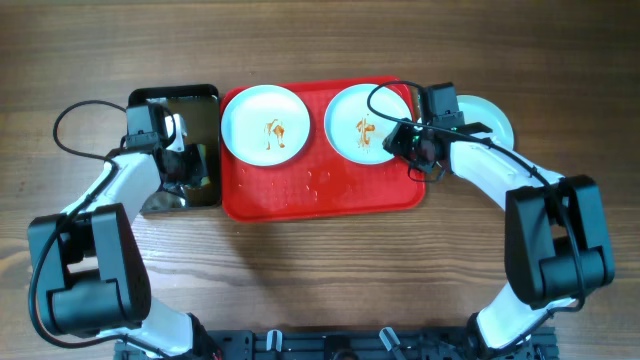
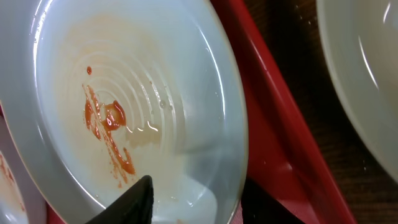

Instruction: Clean dirty plates on tray and stack at the side

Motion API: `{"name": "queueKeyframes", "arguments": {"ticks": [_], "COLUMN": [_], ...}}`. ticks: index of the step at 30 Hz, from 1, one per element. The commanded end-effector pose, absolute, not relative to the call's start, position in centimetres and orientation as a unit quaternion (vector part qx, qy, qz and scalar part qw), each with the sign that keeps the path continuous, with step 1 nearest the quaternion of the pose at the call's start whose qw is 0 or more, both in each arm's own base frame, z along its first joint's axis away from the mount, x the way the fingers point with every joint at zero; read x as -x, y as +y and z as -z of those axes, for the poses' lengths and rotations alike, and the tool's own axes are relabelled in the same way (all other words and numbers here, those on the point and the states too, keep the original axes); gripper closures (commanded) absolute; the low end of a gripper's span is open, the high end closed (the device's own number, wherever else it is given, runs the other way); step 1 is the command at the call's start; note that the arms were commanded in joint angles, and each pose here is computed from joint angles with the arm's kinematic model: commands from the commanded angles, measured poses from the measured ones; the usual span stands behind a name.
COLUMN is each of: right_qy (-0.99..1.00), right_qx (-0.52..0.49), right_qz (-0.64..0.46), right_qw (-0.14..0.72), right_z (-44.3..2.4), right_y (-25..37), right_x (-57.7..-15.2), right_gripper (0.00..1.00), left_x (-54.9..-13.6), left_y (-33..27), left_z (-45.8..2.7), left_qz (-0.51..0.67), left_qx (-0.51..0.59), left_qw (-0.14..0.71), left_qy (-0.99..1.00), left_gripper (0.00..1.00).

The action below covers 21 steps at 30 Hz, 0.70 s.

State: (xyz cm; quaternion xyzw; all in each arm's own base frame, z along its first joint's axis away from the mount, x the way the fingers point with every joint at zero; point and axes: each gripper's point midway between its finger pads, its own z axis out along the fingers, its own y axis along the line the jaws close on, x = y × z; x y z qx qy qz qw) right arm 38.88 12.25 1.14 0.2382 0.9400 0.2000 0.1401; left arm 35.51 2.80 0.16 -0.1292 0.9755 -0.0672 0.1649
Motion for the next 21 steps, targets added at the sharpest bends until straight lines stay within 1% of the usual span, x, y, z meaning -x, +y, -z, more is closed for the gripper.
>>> {"name": "queueKeyframes", "arguments": {"ticks": [1,2,6,9,11,12,13,16,17,18,21], "right_qy": [0.942,0.942,0.947,0.954,0.965,0.968,0.972,0.974,0.974,0.974,0.974], "right_qx": [-0.244,-0.242,-0.246,-0.245,-0.194,-0.177,-0.152,-0.138,-0.138,-0.138,-0.138], "right_qz": [-0.192,-0.197,-0.182,-0.162,-0.173,-0.175,-0.181,-0.178,-0.178,-0.178,-0.178], "right_qw": [0.127,0.123,0.094,0.056,0.035,0.027,0.02,0.011,0.011,0.012,0.012], "right_z": [0.0,0.0,0.6,1.2,1.2,1.3,1.2,1.3,1.3,1.3,1.3], "right_y": [12.3,12.5,12.2,11.8,12.4,12.5,12.7,12.7,12.7,12.7,12.7], "right_x": [-38.4,-38.3,-36.8,-34.8,-33.7,-33.2,-32.7,-32.1,-32.1,-32.1,-32.1], "right_gripper": [0.75,0.82,0.95,0.96,0.96,0.96,0.96,0.96,0.96,0.96,0.96], "left_x": [-34.8,-34.8,-34.8,-34.8,-34.8,-34.8,-34.8,-35.3,-35.8,-37.1,-38.4], "left_y": [2.6,2.6,2.6,2.6,2.6,2.6,2.6,2.7,2.8,3.0,3.2], "left_z": [0.9,0.9,0.9,0.9,0.9,0.8,0.8,0.3,-0.6,-3.7,-8.9], "left_qz": [0.074,0.074,0.074,0.074,0.074,0.074,0.074,0.074,0.074,0.073,0.072], "left_qx": [0.138,0.138,0.138,0.138,0.138,0.138,0.138,0.136,0.135,0.131,0.122], "left_qw": [0.147,0.147,0.147,0.147,0.147,0.148,0.148,0.159,0.172,0.213,0.291], "left_qy": [0.977,0.977,0.977,0.977,0.977,0.977,0.977,0.975,0.973,0.965,0.946], "left_gripper": [0.85,0.85,0.85,0.85,0.85,0.87,0.94,0.96,0.96,0.96,0.96]}}
